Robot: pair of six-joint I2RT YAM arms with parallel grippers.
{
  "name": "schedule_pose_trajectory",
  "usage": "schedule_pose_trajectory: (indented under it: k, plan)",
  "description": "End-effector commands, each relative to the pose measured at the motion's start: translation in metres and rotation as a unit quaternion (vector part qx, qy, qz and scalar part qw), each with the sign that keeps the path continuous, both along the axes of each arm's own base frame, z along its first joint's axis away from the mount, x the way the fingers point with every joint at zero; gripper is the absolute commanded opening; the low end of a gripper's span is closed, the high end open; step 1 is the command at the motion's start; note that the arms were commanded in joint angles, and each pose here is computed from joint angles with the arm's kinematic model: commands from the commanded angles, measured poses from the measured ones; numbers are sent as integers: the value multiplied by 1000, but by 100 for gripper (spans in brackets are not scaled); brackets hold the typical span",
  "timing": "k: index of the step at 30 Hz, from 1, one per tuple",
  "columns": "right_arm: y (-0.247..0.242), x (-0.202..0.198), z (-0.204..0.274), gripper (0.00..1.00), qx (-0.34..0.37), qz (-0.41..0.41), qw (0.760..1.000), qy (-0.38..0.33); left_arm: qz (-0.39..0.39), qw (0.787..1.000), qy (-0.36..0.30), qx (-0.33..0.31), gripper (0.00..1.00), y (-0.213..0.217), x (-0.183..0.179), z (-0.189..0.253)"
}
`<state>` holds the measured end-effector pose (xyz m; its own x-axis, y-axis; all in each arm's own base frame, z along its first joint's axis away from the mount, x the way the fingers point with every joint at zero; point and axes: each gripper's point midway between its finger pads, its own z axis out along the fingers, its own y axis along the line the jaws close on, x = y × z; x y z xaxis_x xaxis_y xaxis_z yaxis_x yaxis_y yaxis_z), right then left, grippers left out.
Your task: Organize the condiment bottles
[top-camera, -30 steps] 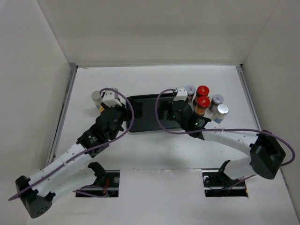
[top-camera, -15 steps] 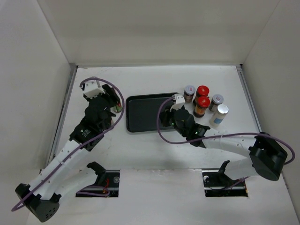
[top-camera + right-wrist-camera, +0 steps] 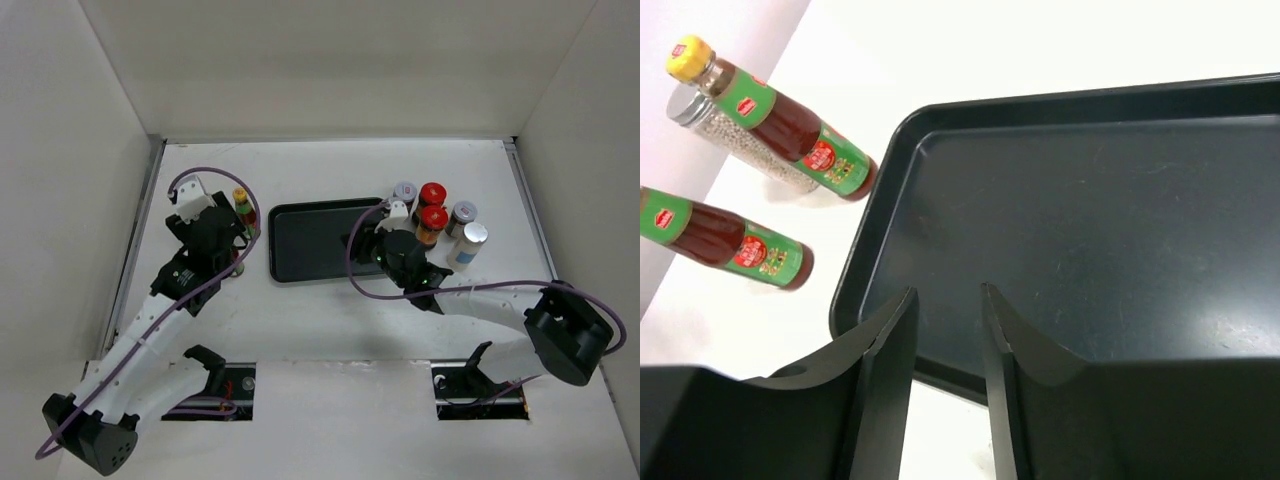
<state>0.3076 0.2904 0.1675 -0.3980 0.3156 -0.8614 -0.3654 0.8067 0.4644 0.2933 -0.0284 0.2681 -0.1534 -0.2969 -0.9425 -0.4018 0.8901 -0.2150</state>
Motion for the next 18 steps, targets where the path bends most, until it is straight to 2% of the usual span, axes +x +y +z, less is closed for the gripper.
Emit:
schedule_pose_trajectory:
  k: [1,8,12,18]
  plan:
    - [13,4,10,36,24,15,1000,-11,-4,999,51,-9,64,2,-14,-38]
    - [21,3,4,36,21,32,999,-6,-24,997,79,-13,60,-1,-3,-68]
    - [22,3,3,36,19,36,999,-5,-26,997,72,-20,59,1,7,-79]
    - [24,3,-1,36,18,41,999,-2,-23,997,63,-28,42,7,21,-77]
